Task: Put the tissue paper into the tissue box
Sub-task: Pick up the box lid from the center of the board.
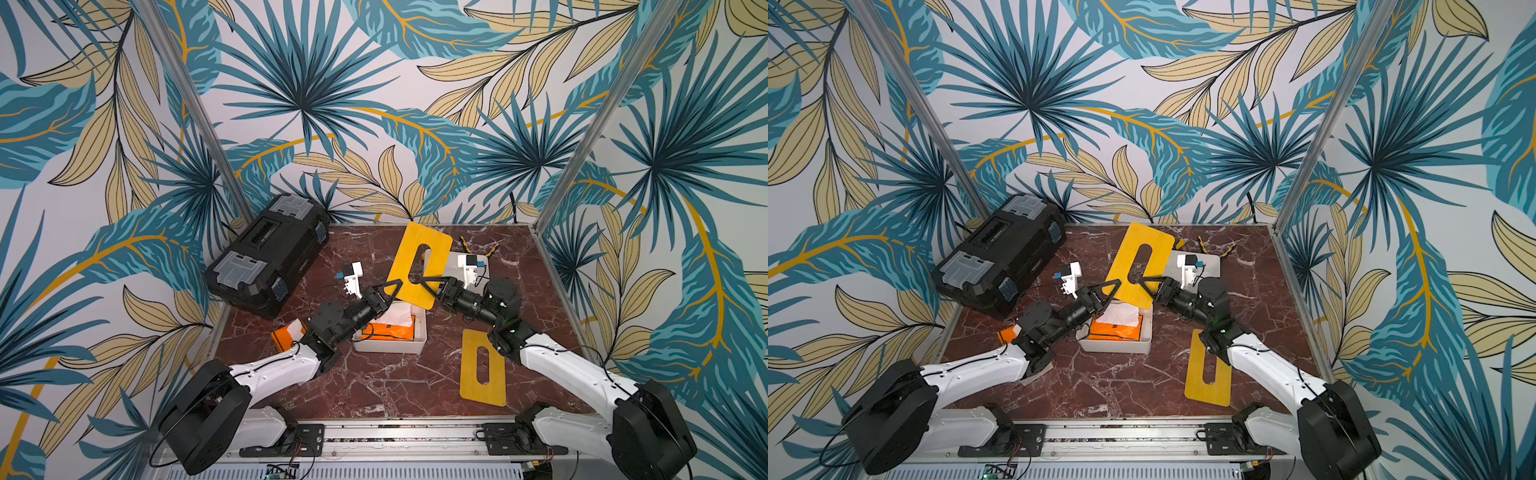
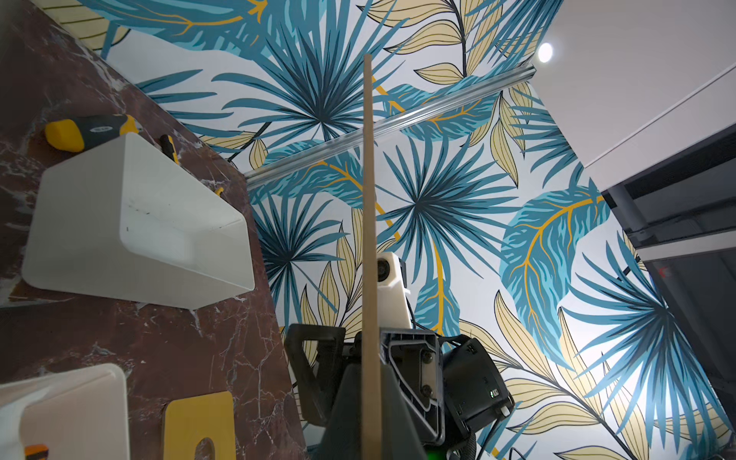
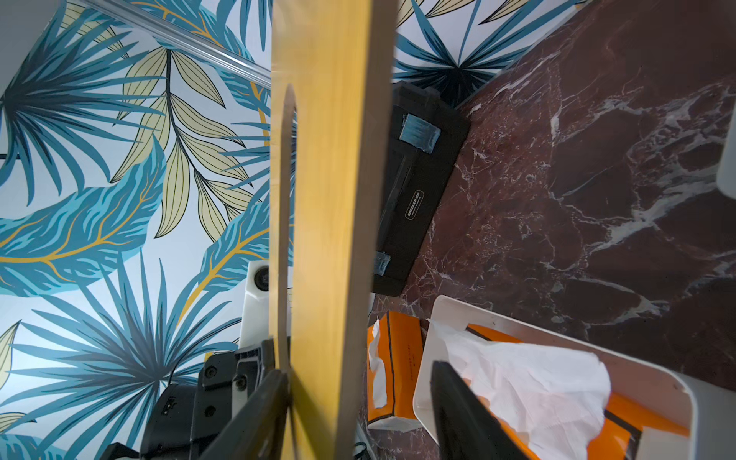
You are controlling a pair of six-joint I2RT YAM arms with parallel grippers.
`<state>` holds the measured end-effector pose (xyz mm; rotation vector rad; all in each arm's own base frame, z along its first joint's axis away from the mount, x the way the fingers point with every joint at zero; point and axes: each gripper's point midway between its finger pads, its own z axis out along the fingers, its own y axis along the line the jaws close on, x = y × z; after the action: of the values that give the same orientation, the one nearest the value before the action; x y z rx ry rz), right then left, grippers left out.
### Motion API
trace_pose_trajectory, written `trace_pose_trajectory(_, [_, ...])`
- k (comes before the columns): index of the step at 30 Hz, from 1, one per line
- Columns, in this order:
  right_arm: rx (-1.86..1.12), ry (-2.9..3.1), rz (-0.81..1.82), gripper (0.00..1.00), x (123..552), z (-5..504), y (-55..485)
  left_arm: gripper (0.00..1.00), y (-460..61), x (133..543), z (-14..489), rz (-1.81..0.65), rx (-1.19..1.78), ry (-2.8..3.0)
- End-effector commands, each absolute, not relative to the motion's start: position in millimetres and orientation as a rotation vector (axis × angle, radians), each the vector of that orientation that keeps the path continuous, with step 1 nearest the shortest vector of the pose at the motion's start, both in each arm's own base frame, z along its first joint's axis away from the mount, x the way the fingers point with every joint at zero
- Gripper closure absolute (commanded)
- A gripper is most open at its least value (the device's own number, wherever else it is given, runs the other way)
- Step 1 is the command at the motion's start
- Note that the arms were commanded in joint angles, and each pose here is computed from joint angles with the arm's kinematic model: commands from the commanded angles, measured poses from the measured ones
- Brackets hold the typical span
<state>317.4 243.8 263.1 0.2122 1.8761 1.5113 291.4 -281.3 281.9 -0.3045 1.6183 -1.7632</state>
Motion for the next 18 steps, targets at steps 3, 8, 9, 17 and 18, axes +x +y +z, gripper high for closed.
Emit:
trace_pose_trajectory(3, [0.162,1.84,1.565,0.66,315,286,253,0.89,-282,289,277,-1.829,-0.301,1.575])
trace_pose_trajectory(8, [0.011,2.031,1.313,0.82,306,273,246,0.6,-281,294,274,-1.774,-0.21,1.595])
trace_pose_trajectory(9, [-0.025,2.056,1.279,0.85,303,273,245,0.56,-281,294,274,-1.757,-0.183,1.606])
trace_pose_trajectory(17, [-0.409,2.322,1.036,0.94,263,261,234,0.11,-251,288,284,-1.175,0.224,1.853])
trace_pose_trajectory(18, [-0.468,2.346,1.02,0.95,258,260,233,0.08,-241,282,286,-1.096,0.245,1.892])
